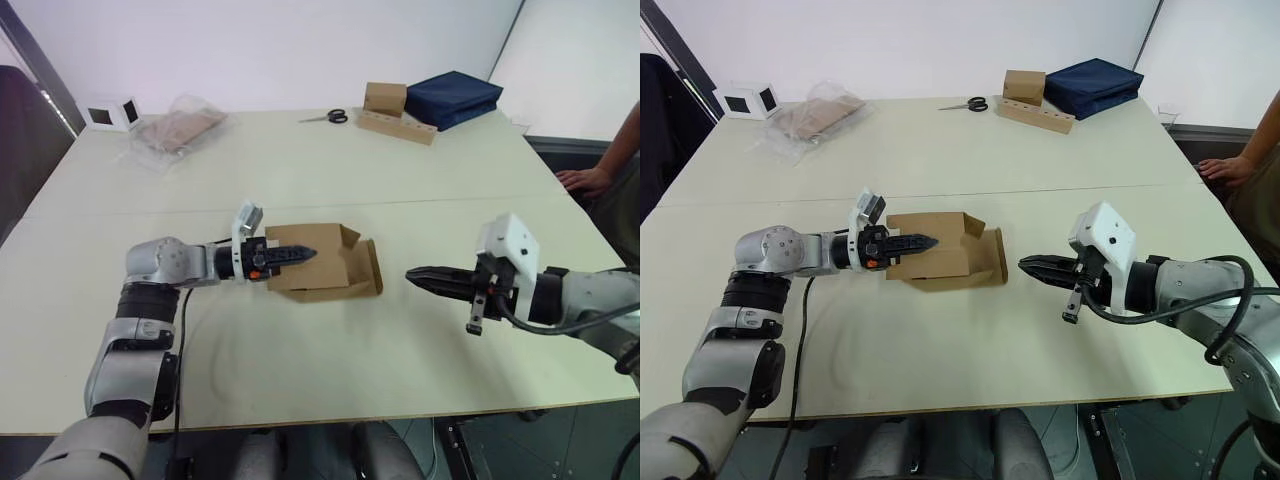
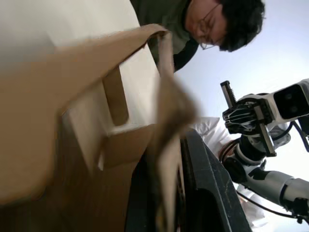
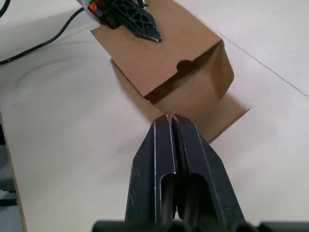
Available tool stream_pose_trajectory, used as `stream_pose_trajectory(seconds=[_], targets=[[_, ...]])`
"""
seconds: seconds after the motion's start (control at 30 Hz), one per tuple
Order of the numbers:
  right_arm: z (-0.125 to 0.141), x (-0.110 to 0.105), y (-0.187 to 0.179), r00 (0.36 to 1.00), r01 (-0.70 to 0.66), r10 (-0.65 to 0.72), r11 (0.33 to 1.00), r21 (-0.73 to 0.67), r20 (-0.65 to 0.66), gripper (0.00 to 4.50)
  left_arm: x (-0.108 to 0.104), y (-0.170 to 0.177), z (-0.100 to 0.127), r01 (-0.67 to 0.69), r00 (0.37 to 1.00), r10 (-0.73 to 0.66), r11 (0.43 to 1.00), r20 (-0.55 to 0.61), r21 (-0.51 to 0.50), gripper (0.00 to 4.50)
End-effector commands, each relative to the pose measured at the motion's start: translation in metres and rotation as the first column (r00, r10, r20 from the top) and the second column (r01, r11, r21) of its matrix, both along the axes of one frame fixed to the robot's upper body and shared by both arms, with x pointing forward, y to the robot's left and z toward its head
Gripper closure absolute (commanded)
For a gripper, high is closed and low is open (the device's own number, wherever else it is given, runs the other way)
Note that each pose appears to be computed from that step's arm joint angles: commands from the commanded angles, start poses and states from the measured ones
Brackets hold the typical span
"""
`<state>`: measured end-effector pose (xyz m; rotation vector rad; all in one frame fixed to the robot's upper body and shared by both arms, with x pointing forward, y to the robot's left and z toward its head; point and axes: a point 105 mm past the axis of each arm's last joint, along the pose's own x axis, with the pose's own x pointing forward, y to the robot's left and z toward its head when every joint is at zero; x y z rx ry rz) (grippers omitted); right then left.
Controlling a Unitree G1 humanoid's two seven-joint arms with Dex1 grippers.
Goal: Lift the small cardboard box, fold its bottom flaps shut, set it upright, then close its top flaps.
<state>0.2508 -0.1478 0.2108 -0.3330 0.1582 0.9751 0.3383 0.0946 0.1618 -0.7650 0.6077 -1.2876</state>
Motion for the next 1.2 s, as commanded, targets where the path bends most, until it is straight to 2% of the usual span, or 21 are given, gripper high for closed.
stream_pose_trajectory(seconds=[0.03, 0.1, 0.2, 0.3, 0.43, 0.73, 1.2], targets=[[0.022, 0.012, 0.001, 0.993, 0.042, -0.051, 0.996, 0.084, 0.109, 4.5, -0.009, 0.003, 0.04, 0.007, 0.966, 0.008, 0.998, 0.259, -0.057, 4.4], [0.03, 0.018, 0.001, 0.987, 0.065, -0.084, 0.989, 0.134, 0.138, 4.5, -0.018, 0.002, 0.051, 0.012, 0.926, 0.012, 0.998, 0.378, -0.06, 4.4], [0.052, 0.04, -0.001, 0.963, 0.126, -0.186, 0.951, 0.283, 0.197, 4.5, -0.031, 0.003, 0.061, 0.036, 0.875, -0.009, 0.998, 0.483, -0.047, 4.4], [0.064, 0.056, 0.003, 0.949, 0.145, -0.236, 0.915, 0.377, 0.207, 4.5, -0.036, 0.003, 0.064, 0.045, 0.857, -0.015, 0.998, 0.515, -0.046, 4.4], [0.064, 0.069, 0.015, 0.945, 0.142, -0.248, 0.899, 0.414, 0.213, 4.5, -0.036, 0.002, 0.064, 0.04, 0.846, -0.013, 0.998, 0.533, -0.039, 4.4], [0.043, 0.062, 0.068, 0.98, -0.001, -0.08, 0.914, 0.405, 0.184, 4.5, -0.034, 0.0, 0.067, 0.031, 0.847, 0.012, 0.997, 0.532, -0.071, 4.4], [0.042, 0.054, 0.094, 0.978, -0.086, 0.003, 0.915, 0.393, 0.207, 4.5, -0.039, -0.007, 0.063, 0.063, 0.857, -0.018, 0.996, 0.516, -0.07, 4.4]])
